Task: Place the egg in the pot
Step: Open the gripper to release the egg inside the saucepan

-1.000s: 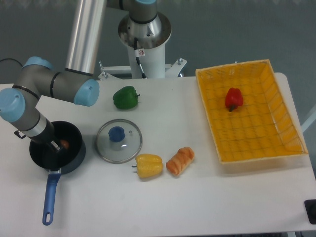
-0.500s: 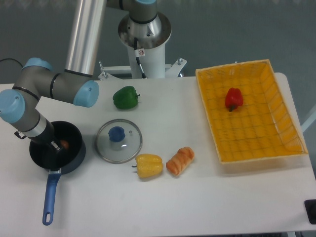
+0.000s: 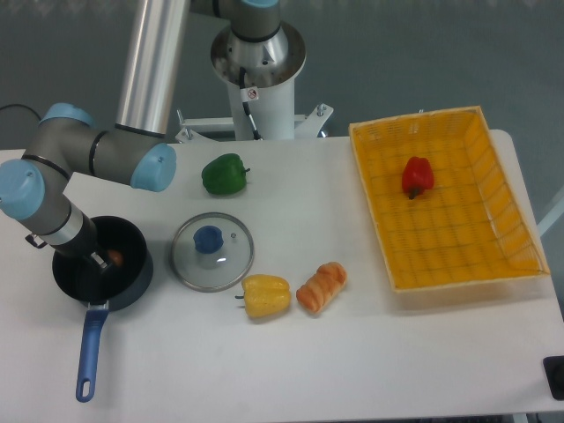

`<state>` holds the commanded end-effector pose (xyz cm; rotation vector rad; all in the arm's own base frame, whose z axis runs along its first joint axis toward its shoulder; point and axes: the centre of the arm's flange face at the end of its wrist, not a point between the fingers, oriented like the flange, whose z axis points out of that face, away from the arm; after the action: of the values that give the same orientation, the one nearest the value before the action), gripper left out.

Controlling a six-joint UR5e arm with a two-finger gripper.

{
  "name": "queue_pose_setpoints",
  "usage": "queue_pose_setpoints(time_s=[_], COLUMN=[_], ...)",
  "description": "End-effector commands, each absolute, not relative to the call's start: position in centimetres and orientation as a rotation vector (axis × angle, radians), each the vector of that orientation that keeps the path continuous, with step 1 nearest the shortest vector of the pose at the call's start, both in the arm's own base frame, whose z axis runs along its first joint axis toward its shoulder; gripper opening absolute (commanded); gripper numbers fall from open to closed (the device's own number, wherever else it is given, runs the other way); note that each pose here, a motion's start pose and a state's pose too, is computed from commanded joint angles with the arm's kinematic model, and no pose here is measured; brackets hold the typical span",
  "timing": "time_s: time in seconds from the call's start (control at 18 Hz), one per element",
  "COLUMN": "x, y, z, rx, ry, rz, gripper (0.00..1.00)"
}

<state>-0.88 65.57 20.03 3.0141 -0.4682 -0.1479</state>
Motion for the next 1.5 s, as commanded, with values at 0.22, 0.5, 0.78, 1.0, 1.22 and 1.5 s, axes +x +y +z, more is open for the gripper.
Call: queue_pose_setpoints(time_s=[0.22,0.5,0.78,1.0,1.22,1.5], x=[-0.6,-0.3,-0.3,-0.3,-0.3,-0.5], y=[65.6,65.6,65.7,65.6,65.6,65.6], z=[19.9,19.2,19.3,19.2,20.0,22.4], rx=[3.011,3.000,3.001,2.997,3.008,3.044], ry=[-0.475,-0.481,-0.484,-0.486,-0.489,-0.493], rz=[-0.149,-0.146,-0.147,-0.147,-0.154,-0.174], gripper=[0.60,0.60,0.70,0.75,0.76,0.78])
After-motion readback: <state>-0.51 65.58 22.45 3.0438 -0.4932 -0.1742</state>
